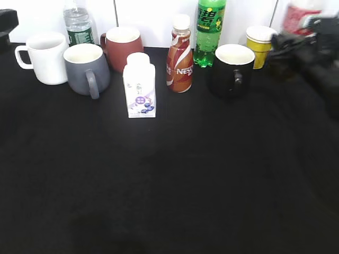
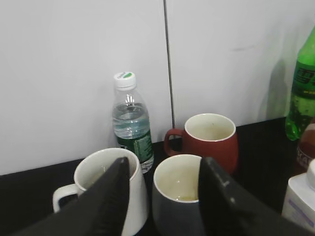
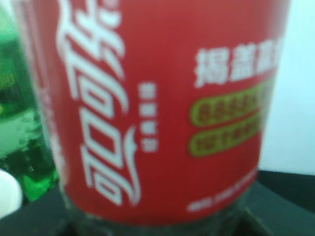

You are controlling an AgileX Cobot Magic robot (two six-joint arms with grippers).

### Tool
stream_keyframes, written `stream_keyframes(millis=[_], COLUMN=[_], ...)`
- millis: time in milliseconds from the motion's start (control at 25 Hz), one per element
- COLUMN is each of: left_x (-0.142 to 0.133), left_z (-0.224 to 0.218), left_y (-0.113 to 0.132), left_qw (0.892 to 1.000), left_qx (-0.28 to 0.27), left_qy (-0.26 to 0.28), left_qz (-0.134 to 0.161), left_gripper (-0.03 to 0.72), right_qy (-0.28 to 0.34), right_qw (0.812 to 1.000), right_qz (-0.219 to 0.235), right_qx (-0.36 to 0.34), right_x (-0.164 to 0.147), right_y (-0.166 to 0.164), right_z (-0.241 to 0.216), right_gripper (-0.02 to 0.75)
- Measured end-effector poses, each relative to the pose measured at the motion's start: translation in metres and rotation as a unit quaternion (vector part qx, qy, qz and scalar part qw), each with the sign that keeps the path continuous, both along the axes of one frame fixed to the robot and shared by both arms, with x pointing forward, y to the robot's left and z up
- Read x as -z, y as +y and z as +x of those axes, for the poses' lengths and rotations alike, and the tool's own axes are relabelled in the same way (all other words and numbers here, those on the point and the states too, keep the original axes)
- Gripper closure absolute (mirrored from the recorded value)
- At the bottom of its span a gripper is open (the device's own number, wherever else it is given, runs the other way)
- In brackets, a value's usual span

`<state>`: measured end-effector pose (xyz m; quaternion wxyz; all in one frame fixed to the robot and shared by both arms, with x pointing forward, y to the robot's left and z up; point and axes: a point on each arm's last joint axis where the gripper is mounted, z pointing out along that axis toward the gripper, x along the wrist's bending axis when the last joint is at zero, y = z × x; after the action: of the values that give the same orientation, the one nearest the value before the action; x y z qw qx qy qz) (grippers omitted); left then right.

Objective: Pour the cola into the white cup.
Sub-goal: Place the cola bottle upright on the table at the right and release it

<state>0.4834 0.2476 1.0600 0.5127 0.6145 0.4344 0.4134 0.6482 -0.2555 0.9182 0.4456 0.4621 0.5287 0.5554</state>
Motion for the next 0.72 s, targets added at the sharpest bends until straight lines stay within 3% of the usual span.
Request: stream_keyframes(millis=[120, 240, 320, 520, 640, 720], left_x=[0.000, 0.000, 0.000, 0.000, 0.006, 0.019], left_z=[0.000, 0.000, 0.000, 0.000, -0.001, -0.003], left_y=[0.000, 0.000, 0.000, 0.000, 0.002, 0.006], left_qw=[1.000, 1.000, 1.000, 1.000, 0.999, 0.994], left_qx=[0.000, 0.000, 0.000, 0.000, -0.008, -0.027], left_qy=[0.001, 0.001, 0.001, 0.001, 0.033, 0.103], left_qz=[0.000, 0.000, 0.000, 0.000, 0.011, 0.024], left_gripper=[0.335, 0.335, 0.335, 0.335, 0.335, 0.335], right_qy=[0.014, 0.012, 0.010, 0.055, 0.066, 0.130], right_qw=[1.000, 1.000, 1.000, 0.998, 0.998, 0.991], right_qz=[-0.007, -0.006, -0.005, -0.005, -0.005, 0.001], right_qx=[-0.015, -0.017, -0.017, -0.012, -0.013, -0.022], right_x=[0.022, 0.022, 0.021, 0.028, 0.005, -0.028], right_y=[0.003, 0.003, 0.003, -0.001, -0.003, -0.002], right_z=[0.004, 0.004, 0.003, -0.033, -0.060, -0.074], right_gripper=[0.341, 0.199, 0.145, 0.141, 0.143, 0.143])
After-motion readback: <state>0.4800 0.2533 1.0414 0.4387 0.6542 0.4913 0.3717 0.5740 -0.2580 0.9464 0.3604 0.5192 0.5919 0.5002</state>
